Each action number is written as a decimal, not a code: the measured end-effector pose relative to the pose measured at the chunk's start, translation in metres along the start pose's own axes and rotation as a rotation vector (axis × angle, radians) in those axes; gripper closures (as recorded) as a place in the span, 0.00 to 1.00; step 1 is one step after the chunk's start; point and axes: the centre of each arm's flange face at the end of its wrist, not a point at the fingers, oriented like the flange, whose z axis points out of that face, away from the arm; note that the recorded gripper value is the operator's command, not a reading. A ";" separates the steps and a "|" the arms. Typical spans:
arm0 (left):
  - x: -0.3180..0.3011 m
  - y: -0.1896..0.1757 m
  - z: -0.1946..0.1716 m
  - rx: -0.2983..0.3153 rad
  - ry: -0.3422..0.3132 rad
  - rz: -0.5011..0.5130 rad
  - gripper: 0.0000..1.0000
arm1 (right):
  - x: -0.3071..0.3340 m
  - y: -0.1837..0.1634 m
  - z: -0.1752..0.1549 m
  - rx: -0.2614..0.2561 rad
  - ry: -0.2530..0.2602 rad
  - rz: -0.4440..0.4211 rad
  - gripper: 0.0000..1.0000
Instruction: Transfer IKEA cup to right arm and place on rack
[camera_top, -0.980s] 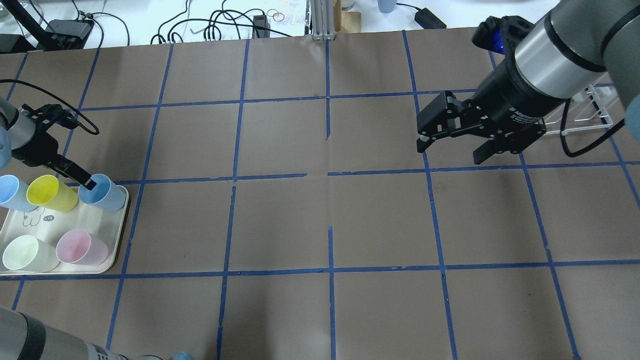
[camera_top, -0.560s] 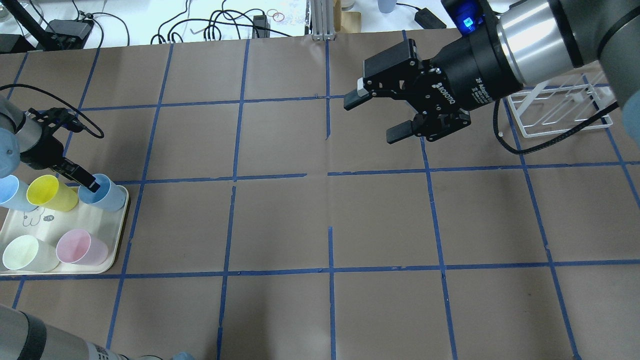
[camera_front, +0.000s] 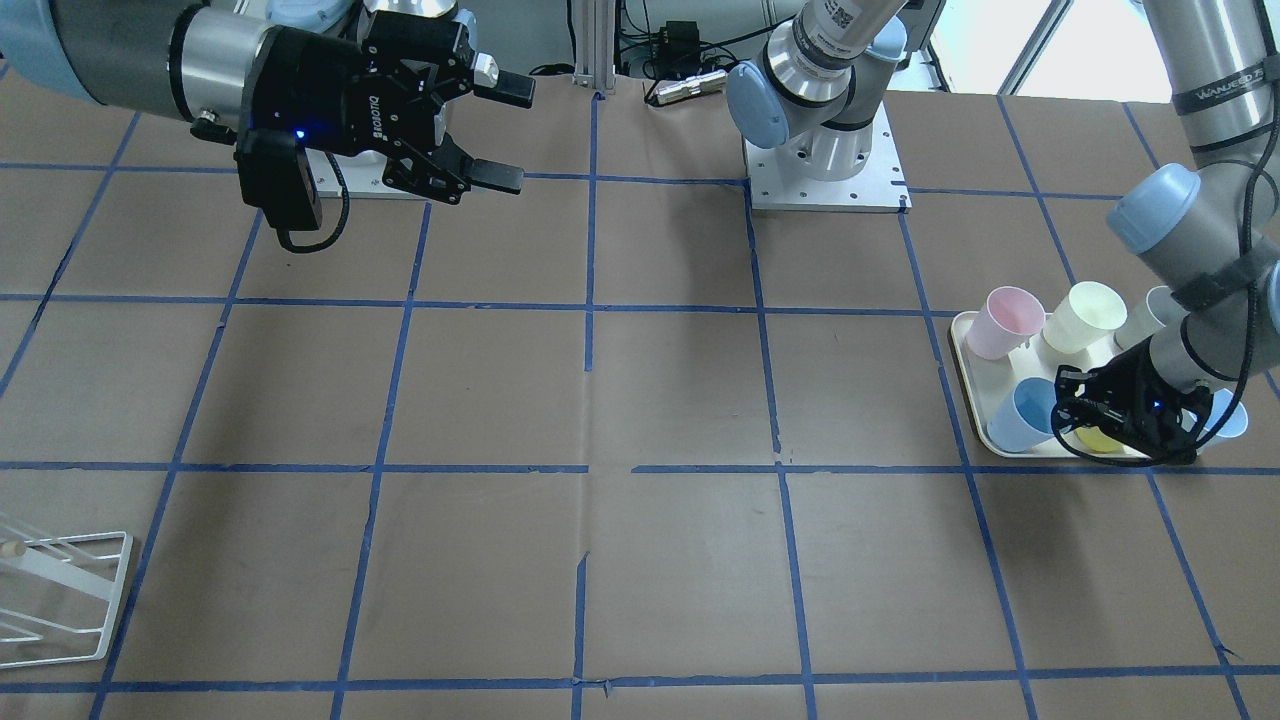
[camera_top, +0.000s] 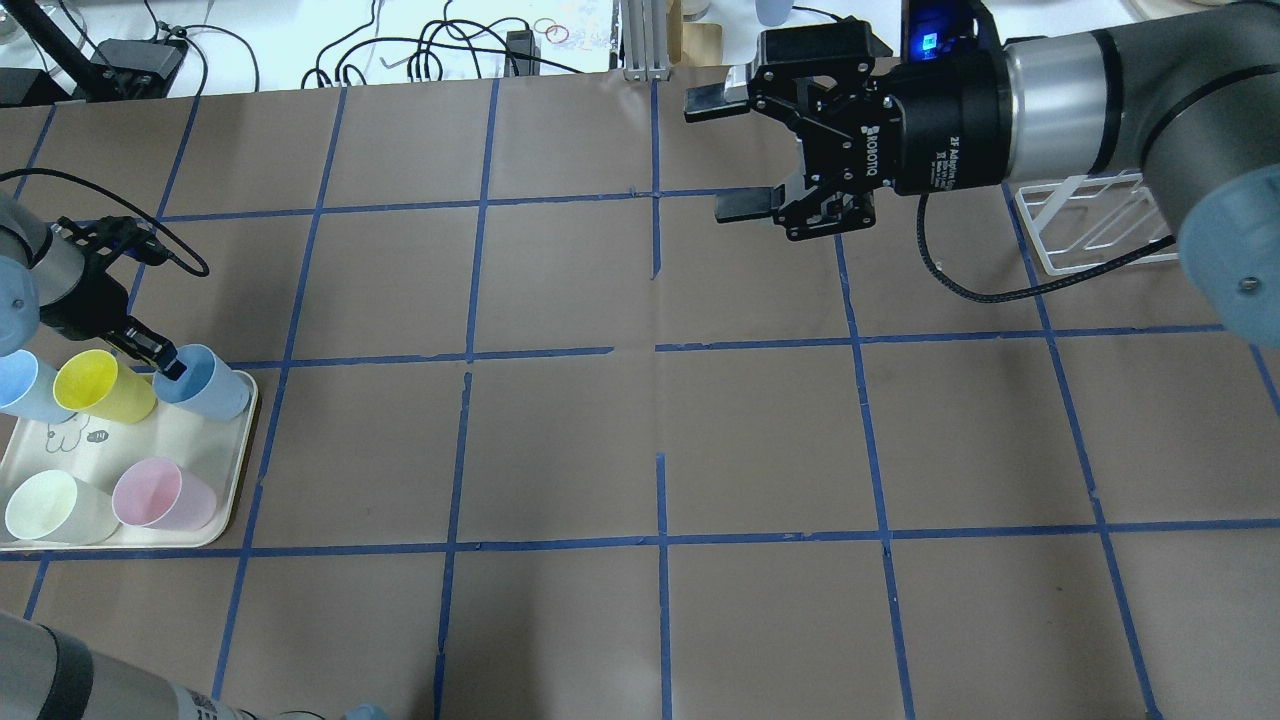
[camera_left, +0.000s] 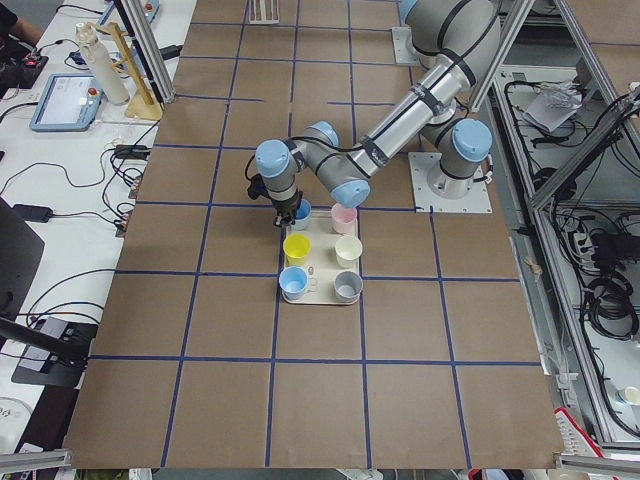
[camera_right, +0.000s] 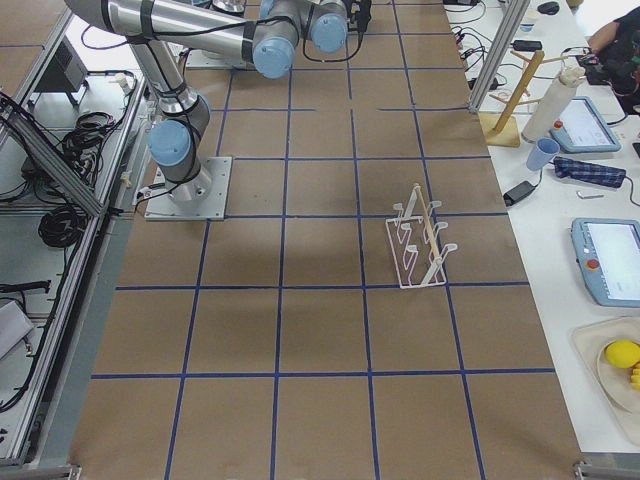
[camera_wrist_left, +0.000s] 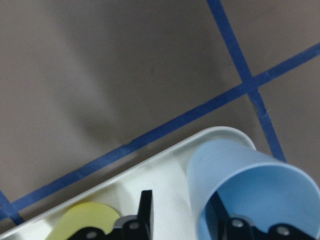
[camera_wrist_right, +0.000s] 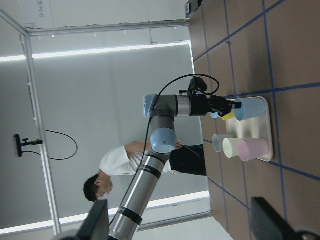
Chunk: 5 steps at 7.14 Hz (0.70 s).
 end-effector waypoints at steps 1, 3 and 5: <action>0.001 0.000 -0.005 0.005 -0.001 0.000 1.00 | 0.010 -0.003 0.002 0.014 -0.080 0.011 0.00; 0.003 0.000 -0.024 0.011 0.003 0.000 1.00 | 0.020 -0.003 0.007 0.026 -0.144 -0.013 0.00; 0.015 -0.006 -0.064 0.062 0.078 -0.014 1.00 | 0.022 0.000 0.012 0.020 -0.151 -0.061 0.00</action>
